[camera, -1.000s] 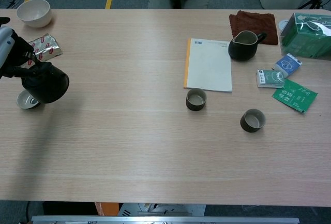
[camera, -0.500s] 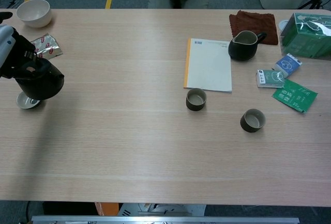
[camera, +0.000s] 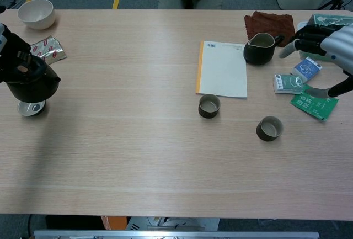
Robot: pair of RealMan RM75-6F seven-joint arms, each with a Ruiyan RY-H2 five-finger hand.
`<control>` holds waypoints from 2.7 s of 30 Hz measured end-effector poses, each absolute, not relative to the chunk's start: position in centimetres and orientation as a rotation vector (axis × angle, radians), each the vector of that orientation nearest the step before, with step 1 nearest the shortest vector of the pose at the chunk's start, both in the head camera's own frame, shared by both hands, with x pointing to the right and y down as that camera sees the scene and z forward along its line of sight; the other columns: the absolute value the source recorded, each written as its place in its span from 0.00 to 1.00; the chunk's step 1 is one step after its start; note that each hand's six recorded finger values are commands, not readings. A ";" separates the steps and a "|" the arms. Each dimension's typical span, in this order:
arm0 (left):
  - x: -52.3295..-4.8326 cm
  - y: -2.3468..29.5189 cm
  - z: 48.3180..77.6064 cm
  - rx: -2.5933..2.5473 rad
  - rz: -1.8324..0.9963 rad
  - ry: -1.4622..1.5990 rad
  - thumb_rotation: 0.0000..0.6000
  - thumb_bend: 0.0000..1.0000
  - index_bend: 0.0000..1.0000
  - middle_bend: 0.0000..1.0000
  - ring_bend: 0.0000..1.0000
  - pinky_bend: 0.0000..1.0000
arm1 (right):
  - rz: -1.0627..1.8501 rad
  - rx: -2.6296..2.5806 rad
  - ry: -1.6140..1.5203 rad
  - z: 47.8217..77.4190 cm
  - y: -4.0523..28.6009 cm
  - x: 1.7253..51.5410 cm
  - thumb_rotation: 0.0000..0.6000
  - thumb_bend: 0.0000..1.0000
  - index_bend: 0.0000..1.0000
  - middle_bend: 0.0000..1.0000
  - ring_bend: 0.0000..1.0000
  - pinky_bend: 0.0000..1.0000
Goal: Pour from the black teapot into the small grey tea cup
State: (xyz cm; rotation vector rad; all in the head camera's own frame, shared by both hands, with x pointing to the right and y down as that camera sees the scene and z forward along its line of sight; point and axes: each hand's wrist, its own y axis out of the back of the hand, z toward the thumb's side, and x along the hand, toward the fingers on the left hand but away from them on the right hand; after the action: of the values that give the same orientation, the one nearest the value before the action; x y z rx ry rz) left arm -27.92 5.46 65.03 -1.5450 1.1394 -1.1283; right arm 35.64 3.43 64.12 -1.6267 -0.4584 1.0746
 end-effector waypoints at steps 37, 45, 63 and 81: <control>-29.3 7.0 64.5 -1.563 -1.150 1.111 0.99 0.27 0.96 1.00 0.82 0.01 | 1.167 -1.561 -0.141 75.9 2.7 22.9 1.00 0.16 0.27 0.25 0.14 0.27; -29.8 7.0 64.5 -1.561 -1.158 1.118 1.00 0.27 0.95 1.00 0.82 0.01 | 1.155 -1.548 -0.128 76.4 2.6 21.5 1.00 0.15 0.27 0.25 0.14 0.27; -30.7 7.0 64.5 -1.569 -1.170 1.133 1.00 0.27 0.95 1.00 0.81 0.01 | 1.157 -1.516 -0.069 78.0 3.1 19.3 1.00 0.16 0.28 0.25 0.14 0.27; -31.1 7.2 64.5 -1.591 -1.166 1.145 1.00 0.27 0.95 1.00 0.81 0.01 | 1.167 -1.501 -0.070 78.7 3.0 18.4 1.00 0.32 0.41 0.27 0.16 0.27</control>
State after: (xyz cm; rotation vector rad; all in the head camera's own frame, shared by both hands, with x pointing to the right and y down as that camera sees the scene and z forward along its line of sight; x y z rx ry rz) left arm -31.14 7.21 64.49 -1.5913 1.1448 -1.1665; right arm 18.39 3.03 78.71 -1.5011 -0.0700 1.1673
